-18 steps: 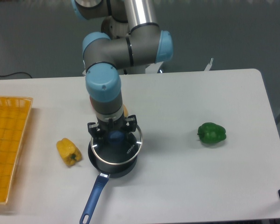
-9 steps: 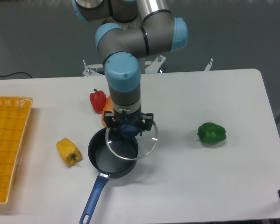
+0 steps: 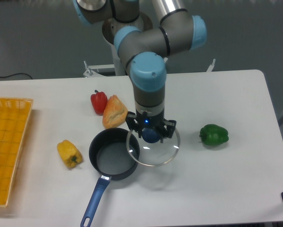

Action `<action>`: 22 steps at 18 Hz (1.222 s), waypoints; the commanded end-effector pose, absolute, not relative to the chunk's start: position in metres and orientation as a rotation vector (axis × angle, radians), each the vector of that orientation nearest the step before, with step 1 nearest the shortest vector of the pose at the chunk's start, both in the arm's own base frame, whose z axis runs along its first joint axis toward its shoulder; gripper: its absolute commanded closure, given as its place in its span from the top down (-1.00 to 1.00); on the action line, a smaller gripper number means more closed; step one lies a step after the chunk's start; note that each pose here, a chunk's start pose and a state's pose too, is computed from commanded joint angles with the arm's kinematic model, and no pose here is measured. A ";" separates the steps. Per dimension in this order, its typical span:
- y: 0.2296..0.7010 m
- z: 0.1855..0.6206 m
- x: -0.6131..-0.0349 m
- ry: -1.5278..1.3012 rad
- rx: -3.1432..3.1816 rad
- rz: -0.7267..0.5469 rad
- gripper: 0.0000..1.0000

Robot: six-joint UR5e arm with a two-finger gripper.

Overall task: Open the lid
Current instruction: 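Lift the glass lid off the saucepan and carry it sideways, then lower the glass lid onto the table beside the saucepan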

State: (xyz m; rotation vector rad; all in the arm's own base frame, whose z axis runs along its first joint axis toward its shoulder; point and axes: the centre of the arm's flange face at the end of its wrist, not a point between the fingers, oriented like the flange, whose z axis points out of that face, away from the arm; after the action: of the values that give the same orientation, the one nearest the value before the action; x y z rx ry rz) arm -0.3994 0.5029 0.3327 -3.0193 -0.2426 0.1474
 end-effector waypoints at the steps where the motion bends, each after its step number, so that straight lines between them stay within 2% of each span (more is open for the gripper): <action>1: 0.501 0.331 -0.403 -0.226 -3.020 0.151 0.41; 9: 0.471 0.321 -0.439 -0.111 -3.045 0.148 0.41; 22: 0.459 0.290 -0.468 -0.071 -3.061 0.133 0.41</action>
State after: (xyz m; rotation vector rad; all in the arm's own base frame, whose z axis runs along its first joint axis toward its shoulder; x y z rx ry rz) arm -0.4678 0.4594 0.2899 -3.0609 -0.0714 0.1331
